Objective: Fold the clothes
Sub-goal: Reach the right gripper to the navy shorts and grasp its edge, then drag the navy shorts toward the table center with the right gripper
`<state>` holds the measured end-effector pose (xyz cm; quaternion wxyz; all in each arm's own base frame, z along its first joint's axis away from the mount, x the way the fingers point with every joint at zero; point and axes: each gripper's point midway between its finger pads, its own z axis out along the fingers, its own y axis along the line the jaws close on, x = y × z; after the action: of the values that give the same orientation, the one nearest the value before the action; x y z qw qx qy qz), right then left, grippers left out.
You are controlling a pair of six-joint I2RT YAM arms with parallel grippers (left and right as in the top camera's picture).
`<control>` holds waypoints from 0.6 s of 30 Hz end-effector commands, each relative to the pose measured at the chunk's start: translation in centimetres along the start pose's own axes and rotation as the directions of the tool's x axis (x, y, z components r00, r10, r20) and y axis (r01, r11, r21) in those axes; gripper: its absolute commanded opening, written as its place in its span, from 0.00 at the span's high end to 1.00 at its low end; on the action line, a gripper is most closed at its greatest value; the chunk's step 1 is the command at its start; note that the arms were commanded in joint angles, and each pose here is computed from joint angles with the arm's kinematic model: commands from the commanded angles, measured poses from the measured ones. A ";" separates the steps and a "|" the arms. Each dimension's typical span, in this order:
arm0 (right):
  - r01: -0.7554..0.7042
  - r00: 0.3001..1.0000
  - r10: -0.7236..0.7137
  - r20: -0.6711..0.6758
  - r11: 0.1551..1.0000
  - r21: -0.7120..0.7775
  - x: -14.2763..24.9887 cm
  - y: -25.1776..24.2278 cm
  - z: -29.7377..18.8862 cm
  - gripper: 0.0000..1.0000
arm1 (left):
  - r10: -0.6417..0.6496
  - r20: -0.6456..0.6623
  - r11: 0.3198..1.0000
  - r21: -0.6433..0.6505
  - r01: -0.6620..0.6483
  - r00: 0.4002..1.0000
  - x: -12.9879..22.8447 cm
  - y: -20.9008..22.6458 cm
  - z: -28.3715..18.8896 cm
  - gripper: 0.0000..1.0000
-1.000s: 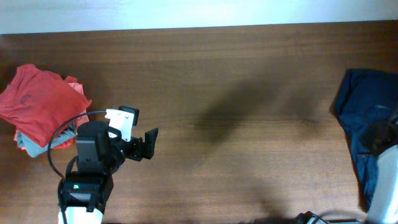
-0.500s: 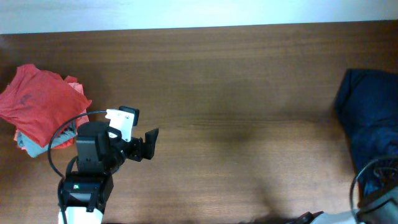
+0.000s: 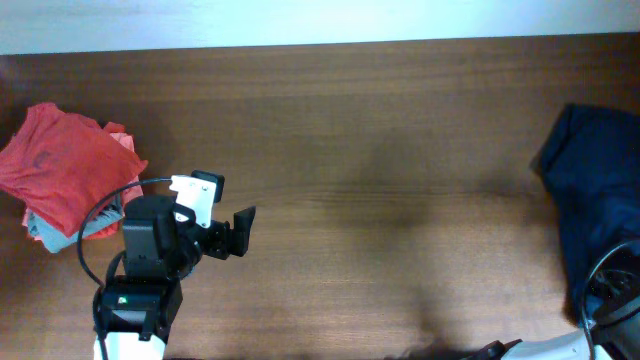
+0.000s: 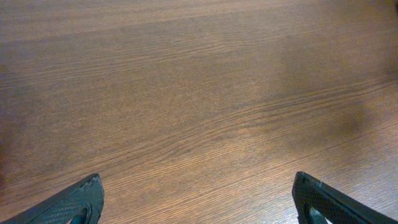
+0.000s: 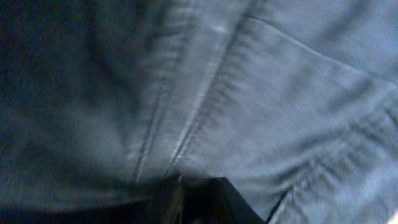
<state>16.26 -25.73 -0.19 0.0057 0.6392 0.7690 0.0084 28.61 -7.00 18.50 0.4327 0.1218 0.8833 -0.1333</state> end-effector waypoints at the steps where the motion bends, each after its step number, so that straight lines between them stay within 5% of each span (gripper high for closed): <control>1: 0.151 0.953 -0.212 -0.214 0.950 -0.272 7.3 6.8 1.9 0.77 | 0.000 0.031 1.000 0.014 -0.001 1.000 -1.1 -0.3 -0.4 0.04; 9: 0.522 0.752 -0.614 -0.241 0.777 -0.351 17.1 13.6 1.8 0.76 | 0.000 0.031 1.000 0.014 -0.001 1.000 -1.1 -0.3 -0.4 0.04; 18: 0.799 0.302 -0.952 -0.058 0.285 -0.529 30.4 20.8 0.0 0.67 | 0.001 0.035 1.000 0.014 -0.002 0.999 -1.2 -0.3 -0.4 0.01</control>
<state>31.78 3.59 0.65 0.0156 0.1528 0.9563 0.2487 28.69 -7.00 18.61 0.4350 0.1217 0.8821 -0.1334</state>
